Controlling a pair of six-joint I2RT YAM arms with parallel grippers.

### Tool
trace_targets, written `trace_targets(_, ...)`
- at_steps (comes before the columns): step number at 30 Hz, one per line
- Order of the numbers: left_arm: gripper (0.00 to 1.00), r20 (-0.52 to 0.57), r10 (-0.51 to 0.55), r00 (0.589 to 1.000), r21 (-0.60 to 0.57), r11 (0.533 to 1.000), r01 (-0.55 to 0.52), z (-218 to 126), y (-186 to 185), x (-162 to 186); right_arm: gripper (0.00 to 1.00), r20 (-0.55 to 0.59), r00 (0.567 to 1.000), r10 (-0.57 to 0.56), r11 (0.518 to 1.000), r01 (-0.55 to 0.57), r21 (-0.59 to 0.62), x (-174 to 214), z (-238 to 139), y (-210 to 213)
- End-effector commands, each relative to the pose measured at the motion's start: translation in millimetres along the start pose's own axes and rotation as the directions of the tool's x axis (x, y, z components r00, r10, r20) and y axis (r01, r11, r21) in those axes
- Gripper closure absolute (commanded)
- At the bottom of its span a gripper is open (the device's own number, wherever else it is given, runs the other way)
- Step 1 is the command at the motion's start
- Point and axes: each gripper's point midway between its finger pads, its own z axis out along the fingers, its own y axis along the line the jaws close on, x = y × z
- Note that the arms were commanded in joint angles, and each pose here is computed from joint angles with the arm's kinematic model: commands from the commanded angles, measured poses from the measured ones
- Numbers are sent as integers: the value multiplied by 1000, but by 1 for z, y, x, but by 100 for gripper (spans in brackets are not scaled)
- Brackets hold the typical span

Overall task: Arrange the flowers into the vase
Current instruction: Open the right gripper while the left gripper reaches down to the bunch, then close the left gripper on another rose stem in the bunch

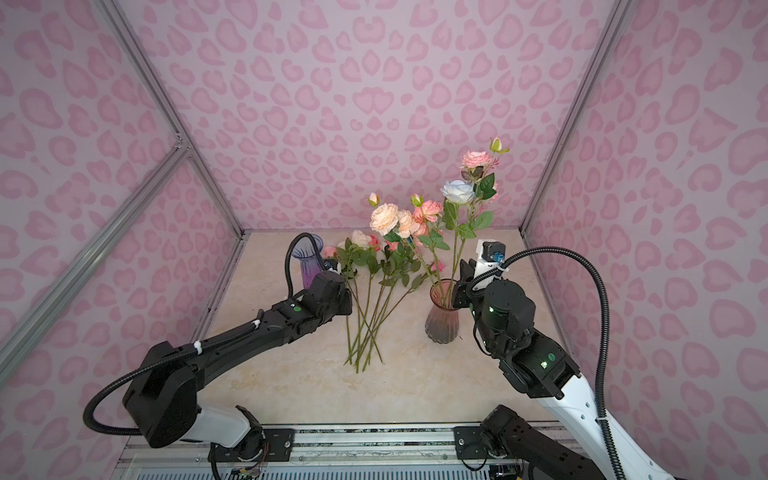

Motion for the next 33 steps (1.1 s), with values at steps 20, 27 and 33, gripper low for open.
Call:
trace_targets(20, 78, -301, 35, 953, -116, 991, -73, 100, -4, 70, 78, 10, 1000, 13, 1000, -12, -25, 8, -3, 0)
trace_targets(27, 77, -290, 74, 954, -82, 991, -101, 99, -7, 68, 78, 14, 1000, 20, 999, -20, -31, 5, -4, 1)
trace_targets(33, 96, -274, 93, 957, -59, 992, -114, 97, -10, 65, 78, 21, 999, 31, 999, -30, -35, 1, -5, 1)
